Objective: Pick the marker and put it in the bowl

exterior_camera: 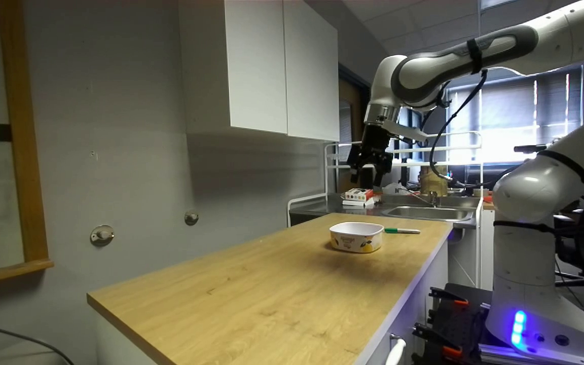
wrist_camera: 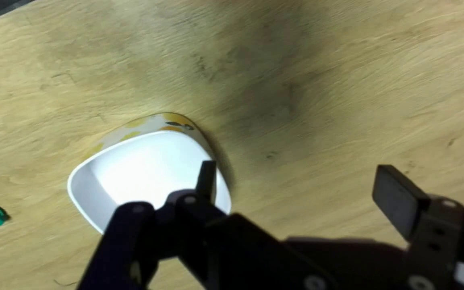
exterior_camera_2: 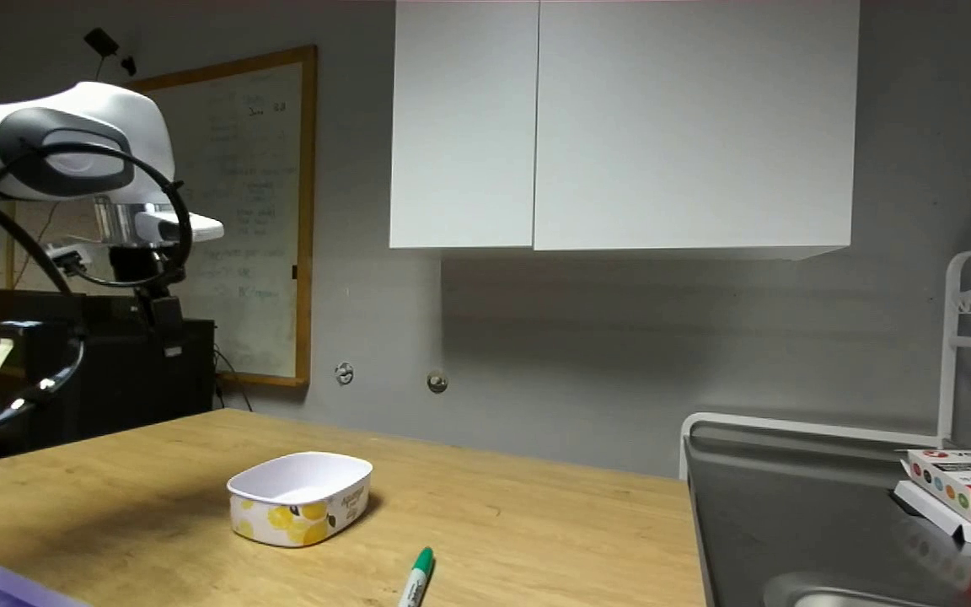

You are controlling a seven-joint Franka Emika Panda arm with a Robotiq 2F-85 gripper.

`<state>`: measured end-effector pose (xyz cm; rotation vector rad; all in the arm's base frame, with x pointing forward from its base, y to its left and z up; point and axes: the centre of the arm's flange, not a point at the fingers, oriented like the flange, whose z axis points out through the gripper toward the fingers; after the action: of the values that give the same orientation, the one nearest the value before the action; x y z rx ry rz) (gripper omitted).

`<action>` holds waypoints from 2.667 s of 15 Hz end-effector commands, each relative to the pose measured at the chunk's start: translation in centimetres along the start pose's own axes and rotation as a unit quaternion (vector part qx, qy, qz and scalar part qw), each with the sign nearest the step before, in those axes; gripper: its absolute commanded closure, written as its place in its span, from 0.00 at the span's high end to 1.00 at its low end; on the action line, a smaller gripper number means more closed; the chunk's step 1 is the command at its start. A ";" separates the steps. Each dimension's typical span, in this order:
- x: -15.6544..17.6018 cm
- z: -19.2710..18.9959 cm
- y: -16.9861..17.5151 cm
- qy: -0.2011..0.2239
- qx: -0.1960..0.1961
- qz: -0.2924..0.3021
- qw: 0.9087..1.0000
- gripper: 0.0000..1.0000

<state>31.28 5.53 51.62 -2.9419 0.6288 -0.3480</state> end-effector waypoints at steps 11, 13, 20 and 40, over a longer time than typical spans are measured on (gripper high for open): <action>4.8 8.5 15.7 -0.051 -0.065 0.170 0.982 1.00; 5.0 9.7 18.2 -0.068 -0.085 0.191 0.976 1.00; 7.5 10.3 23.8 -0.061 -0.155 0.221 0.961 1.00; 14.5 19.5 32.5 -0.152 -0.097 -0.018 0.983 1.00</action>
<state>36.16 -26.58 31.09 -3.0558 0.6700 0.1258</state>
